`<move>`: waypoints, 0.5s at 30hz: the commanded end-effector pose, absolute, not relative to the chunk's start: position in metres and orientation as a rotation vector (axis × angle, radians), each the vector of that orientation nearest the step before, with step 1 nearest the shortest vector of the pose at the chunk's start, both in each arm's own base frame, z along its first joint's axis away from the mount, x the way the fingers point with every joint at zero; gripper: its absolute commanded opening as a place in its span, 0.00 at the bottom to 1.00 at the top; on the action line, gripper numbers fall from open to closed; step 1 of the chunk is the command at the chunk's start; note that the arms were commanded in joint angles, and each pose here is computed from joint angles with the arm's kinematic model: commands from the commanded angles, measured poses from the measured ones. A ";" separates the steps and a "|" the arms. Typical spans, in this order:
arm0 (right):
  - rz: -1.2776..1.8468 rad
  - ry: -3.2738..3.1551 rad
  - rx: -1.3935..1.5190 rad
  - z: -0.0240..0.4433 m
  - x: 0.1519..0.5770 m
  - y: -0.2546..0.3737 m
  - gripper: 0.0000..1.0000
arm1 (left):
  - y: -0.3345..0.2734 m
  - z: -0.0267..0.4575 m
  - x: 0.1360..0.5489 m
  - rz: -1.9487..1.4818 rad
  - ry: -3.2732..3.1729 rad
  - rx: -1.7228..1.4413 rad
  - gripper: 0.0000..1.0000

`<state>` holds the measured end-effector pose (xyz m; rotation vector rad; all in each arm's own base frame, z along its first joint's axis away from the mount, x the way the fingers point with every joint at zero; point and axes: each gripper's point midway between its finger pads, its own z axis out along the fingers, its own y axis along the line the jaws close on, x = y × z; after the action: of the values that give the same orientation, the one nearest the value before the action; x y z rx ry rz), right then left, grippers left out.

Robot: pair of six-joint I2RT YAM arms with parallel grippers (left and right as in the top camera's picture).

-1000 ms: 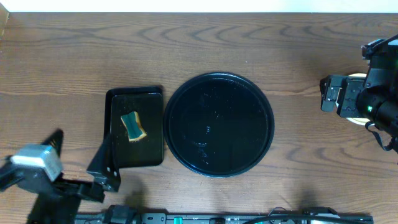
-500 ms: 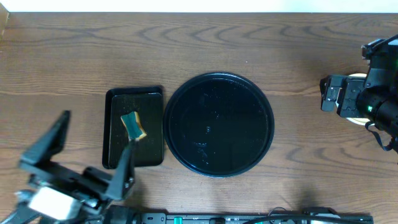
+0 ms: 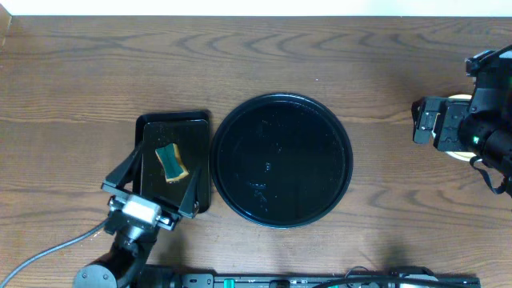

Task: Clean dirty plates on tray and stack at the side

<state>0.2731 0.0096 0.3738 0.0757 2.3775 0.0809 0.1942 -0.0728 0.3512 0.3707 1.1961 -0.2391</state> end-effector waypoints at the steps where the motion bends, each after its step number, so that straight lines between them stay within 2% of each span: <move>1: 0.069 2.366 0.050 0.378 0.272 0.011 0.99 | -0.070 0.348 0.182 -0.209 1.126 0.372 0.94; 9: 0.069 2.366 0.050 0.378 0.272 0.011 0.99 | -0.060 0.333 0.192 -0.173 1.146 0.314 0.95; 15: 0.069 2.366 0.050 0.378 0.272 0.011 0.99 | -0.048 0.292 0.215 -0.132 1.233 0.244 0.95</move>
<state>0.2730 0.0096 0.3736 0.0762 2.3782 0.0810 0.2053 -0.0583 0.3081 0.2901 1.2068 -0.1823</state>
